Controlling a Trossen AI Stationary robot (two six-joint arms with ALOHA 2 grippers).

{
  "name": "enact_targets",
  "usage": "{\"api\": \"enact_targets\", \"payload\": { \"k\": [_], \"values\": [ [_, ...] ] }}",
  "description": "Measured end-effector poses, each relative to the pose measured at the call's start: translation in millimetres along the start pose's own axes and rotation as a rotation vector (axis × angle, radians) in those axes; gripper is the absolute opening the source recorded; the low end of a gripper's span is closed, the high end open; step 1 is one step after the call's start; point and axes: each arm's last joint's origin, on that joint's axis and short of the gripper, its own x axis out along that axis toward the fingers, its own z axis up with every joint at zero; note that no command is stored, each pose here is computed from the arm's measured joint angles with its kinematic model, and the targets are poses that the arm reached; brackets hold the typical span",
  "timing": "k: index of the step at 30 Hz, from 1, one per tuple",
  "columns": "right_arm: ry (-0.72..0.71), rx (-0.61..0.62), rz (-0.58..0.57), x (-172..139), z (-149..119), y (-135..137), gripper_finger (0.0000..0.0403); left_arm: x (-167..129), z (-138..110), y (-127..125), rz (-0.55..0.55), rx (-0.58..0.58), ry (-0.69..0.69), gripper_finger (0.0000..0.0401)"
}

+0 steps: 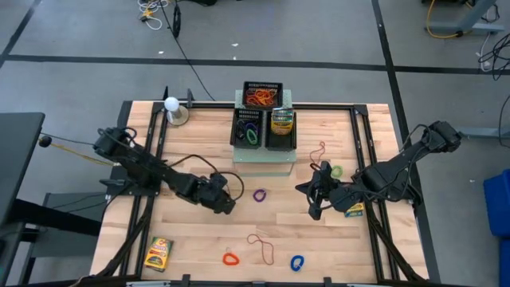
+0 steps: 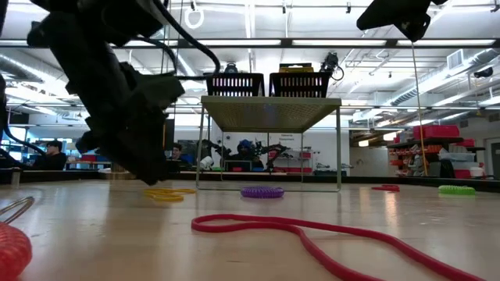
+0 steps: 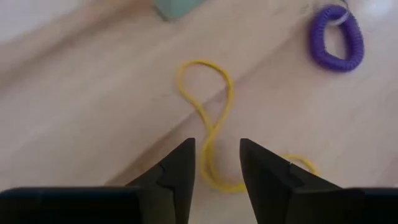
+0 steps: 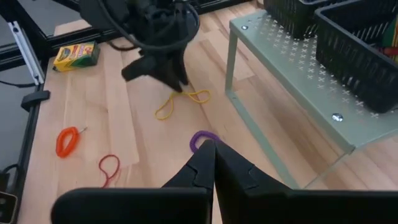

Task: Pick & Place Office Desk Supplies
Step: Put the yellow rubber band into the top black bin

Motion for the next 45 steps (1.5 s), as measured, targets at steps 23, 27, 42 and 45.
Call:
{"api": "enact_targets", "payload": {
  "k": [23,27,42,45],
  "values": [
    [-0.067,-0.044,-0.089,0.2,2.8,-2.7,0.0009,-60.3,28.8,-20.2,0.18,0.201,0.199,0.0004],
    [-0.099,0.006,-0.132,0.0,3.5,-4.1,0.0009,-114.7,56.2,-15.5,0.156,0.242,0.139,0.0004],
    [-0.168,0.135,-0.254,7.1,11.4,-17.5,0.0009,-241.4,200.7,43.3,0.116,0.241,-0.41,0.0004],
    [-0.173,0.148,-0.273,9.6,13.8,-21.5,0.0009,-241.1,236.8,50.2,0.091,0.283,-0.508,0.0004]
  ]
}}
